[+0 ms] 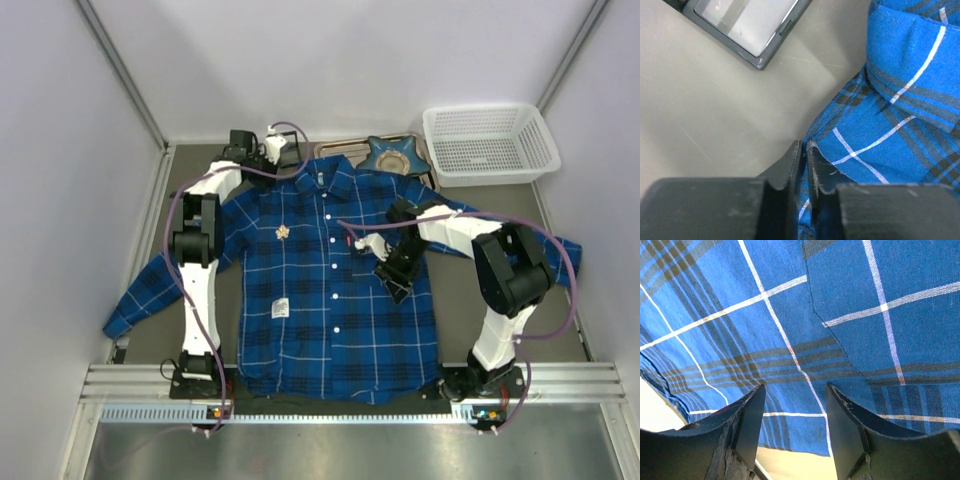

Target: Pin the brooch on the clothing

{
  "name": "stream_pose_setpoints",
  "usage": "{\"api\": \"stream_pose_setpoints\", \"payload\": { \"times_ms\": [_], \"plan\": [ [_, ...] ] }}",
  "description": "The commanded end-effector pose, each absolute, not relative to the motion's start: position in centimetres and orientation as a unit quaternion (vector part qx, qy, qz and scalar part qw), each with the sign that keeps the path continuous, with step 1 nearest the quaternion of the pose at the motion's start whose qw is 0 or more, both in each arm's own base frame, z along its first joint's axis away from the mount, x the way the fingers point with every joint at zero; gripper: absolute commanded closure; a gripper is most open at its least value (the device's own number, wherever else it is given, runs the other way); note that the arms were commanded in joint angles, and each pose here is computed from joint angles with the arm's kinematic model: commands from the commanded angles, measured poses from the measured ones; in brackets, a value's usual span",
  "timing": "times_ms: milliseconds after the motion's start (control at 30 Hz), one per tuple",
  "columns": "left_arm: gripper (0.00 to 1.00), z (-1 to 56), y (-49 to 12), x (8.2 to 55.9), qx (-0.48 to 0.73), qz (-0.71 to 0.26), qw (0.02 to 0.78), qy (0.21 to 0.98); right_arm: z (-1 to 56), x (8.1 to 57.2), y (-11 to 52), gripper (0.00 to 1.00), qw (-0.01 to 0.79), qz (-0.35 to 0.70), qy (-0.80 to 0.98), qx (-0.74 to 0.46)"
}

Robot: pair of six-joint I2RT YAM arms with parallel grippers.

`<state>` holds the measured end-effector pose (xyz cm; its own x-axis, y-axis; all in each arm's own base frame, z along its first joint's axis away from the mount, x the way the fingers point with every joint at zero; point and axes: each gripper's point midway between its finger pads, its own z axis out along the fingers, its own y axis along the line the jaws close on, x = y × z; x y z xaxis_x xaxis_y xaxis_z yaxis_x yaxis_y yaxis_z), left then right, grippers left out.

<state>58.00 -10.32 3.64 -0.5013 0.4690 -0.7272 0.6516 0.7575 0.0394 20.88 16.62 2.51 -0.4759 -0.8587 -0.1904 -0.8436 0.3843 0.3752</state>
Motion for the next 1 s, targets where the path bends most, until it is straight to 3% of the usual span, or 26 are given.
{"api": "stream_pose_setpoints", "payload": {
  "times_ms": [0, 67, 133, 167, 200, 367, 400, 533, 600, 733, 833, 967],
  "plan": [
    [0.92, 4.8, -9.9, 60.3, 0.325, -0.097, 0.404, 0.849, 1.4, 20.2, 15.9, 0.47, 0.043, -0.201, -0.826, 0.525],
    [0.99, 4.9, -9.7, 60.8, 0.318, -0.094, 0.410, 0.850, 1.3, 20.2, 15.9, 0.46, 0.045, -0.200, -0.826, 0.525],
    [0.95, 5.9, -9.9, 61.1, 0.309, -0.096, 0.419, 0.848, 1.7, 20.5, 16.2, 0.43, 0.036, -0.204, -0.828, 0.521],
    [0.79, 6.3, -10.0, 61.1, 0.303, -0.098, 0.422, 0.849, 2.0, 20.8, 16.5, 0.42, 0.028, -0.205, -0.828, 0.521],
    [0.68, 7.0, -10.1, 61.2, 0.298, -0.100, 0.428, 0.847, 2.3, 21.1, 16.7, 0.39, 0.022, -0.206, -0.829, 0.520],
    [0.27, 13.6, -9.7, 60.6, 0.231, -0.101, 0.458, 0.853, 7.4, 24.9, 19.3, 0.23, -0.091, -0.222, -0.827, 0.509],
    [0.01, 14.6, -9.7, 60.2, 0.225, -0.103, 0.459, 0.853, 8.6, 25.6, 19.6, 0.18, -0.116, -0.223, -0.830, 0.498],
    [0.01, 21.0, -9.1, 56.6, 0.200, -0.108, 0.465, 0.856, 15.1, 30.0, 20.0, 0.11, -0.250, -0.223, -0.826, 0.454],
    [0.01, 20.8, -8.3, 54.4, 0.177, -0.099, 0.439, 0.875, 19.1, 32.6, 19.0, 0.06, -0.335, -0.214, -0.822, 0.408],
    [0.01, 22.8, -6.0, 49.5, 0.096, -0.095, 0.436, 0.890, 23.7, 34.7, 16.1, 0.01, -0.430, -0.192, -0.816, 0.336],
    [0.01, 22.1, -4.6, 45.7, 0.069, -0.071, 0.429, 0.898, 25.2, 34.8, 13.7, 0.01, -0.469, -0.180, -0.817, 0.283],
    [0.01, 20.0, -3.5, 41.3, 0.057, -0.049, 0.419, 0.905, 22.9, 32.5, 11.6, 0.01, -0.477, -0.169, -0.829, 0.237]
  ]
}}
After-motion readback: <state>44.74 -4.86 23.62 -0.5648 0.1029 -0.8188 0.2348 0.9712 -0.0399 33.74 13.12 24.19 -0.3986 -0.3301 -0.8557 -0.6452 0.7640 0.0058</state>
